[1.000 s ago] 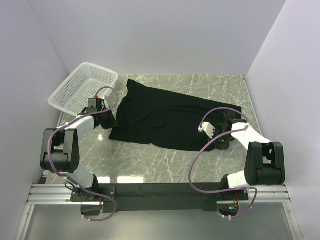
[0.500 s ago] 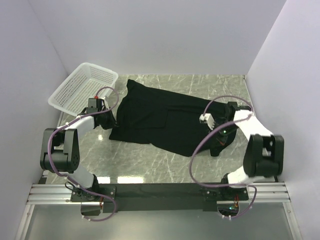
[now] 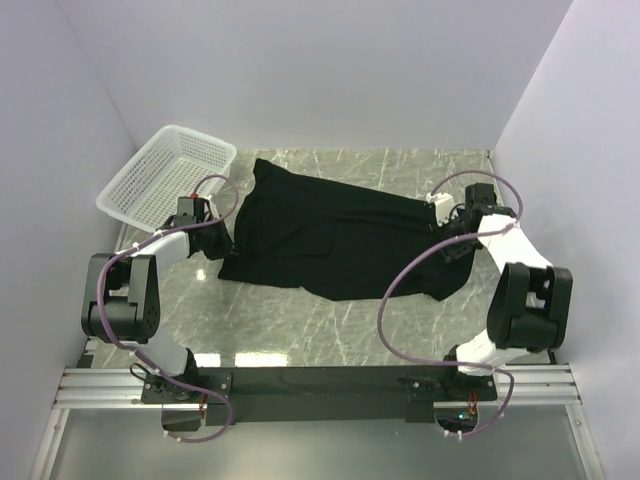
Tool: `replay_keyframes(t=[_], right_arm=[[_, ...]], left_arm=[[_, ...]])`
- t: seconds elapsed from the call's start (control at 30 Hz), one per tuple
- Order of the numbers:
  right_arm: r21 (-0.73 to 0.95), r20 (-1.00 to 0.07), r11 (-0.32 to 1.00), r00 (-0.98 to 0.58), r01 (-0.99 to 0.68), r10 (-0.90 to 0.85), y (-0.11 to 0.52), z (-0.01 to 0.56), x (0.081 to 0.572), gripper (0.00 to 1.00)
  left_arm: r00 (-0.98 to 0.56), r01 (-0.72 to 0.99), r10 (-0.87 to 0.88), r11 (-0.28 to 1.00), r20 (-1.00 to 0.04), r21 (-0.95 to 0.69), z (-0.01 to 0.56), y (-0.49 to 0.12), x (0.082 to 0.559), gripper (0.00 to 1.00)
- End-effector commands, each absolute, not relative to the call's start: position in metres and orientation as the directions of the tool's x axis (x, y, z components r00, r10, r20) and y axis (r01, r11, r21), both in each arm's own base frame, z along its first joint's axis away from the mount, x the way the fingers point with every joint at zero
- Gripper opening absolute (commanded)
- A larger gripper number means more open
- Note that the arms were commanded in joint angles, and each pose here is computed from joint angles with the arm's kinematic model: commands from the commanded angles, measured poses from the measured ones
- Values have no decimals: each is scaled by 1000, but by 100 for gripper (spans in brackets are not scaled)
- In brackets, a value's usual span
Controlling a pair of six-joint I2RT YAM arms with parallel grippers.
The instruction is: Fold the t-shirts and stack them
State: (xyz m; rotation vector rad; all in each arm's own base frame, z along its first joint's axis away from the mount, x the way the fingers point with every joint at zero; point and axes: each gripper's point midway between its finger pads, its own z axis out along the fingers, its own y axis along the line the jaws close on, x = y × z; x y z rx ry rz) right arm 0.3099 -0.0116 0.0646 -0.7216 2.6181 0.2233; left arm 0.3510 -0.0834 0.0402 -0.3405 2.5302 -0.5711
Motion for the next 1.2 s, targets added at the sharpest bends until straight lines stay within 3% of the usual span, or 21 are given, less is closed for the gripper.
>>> replay_keyframes(t=[0.0, 0.17, 0.33, 0.9, 1.17], right_arm=[[-39, -524, 839, -704, -543, -480, -9, 98, 315, 41], [-20, -509, 683, -581, -730, -635, 17, 86, 266, 47], [-109, -476, 604, -492, -790, -729, 17, 72, 247, 53], [-231, -364, 560, -463, -796, -808, 25, 39, 250, 55], [-249, -340, 555, -465, -794, -818, 28, 27, 245, 49]], left_arm=[[-827, -85, -329, 875, -456, -477, 49, -88, 360, 1], [-828, -83, -326, 876, -457, -475, 49, -88, 361, 1], [-829, -83, -327, 874, -454, -478, 48, -89, 361, 1], [-830, -84, -325, 875, -452, -476, 49, -88, 358, 1], [-830, -80, -323, 876, -454, -476, 49, -88, 358, 1]])
